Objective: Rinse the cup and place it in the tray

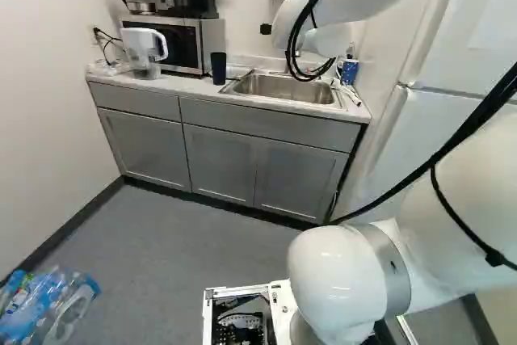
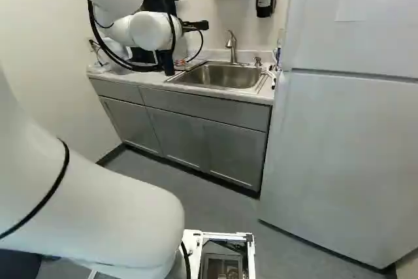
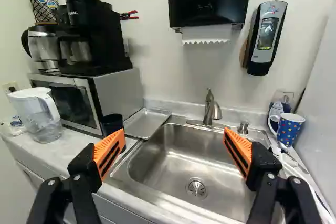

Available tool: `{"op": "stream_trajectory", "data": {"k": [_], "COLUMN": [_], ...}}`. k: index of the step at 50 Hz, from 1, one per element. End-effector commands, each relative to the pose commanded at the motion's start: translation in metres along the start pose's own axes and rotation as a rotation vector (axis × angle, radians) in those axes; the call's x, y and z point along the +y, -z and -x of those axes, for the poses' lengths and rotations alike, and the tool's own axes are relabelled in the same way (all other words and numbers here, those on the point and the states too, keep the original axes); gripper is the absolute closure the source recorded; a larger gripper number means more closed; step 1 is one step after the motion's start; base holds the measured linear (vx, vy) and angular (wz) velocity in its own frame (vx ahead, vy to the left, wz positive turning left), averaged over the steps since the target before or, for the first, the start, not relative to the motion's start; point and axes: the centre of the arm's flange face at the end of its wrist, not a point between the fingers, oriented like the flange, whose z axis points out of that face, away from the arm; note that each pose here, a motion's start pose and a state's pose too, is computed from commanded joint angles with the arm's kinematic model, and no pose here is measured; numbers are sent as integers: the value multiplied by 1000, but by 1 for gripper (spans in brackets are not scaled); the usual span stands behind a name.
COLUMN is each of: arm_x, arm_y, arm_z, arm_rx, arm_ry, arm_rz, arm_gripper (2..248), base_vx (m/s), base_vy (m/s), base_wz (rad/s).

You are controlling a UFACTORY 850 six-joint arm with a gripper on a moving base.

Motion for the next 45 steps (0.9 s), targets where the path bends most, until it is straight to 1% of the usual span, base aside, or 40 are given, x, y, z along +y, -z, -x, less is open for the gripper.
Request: {"op": "stream_trajectory", "data": {"k": [27,45], "arm_x": [0,0], "arm_y": [0,0], "arm_z": [0,0], "arm_rx": [0,0], "arm_ry": [0,0], "arm_rz": [0,0], "arm_gripper": [3,3], "base_vx": [146,148], "base_vy": [-28,-1], "base_wz": [-1,-1]}}
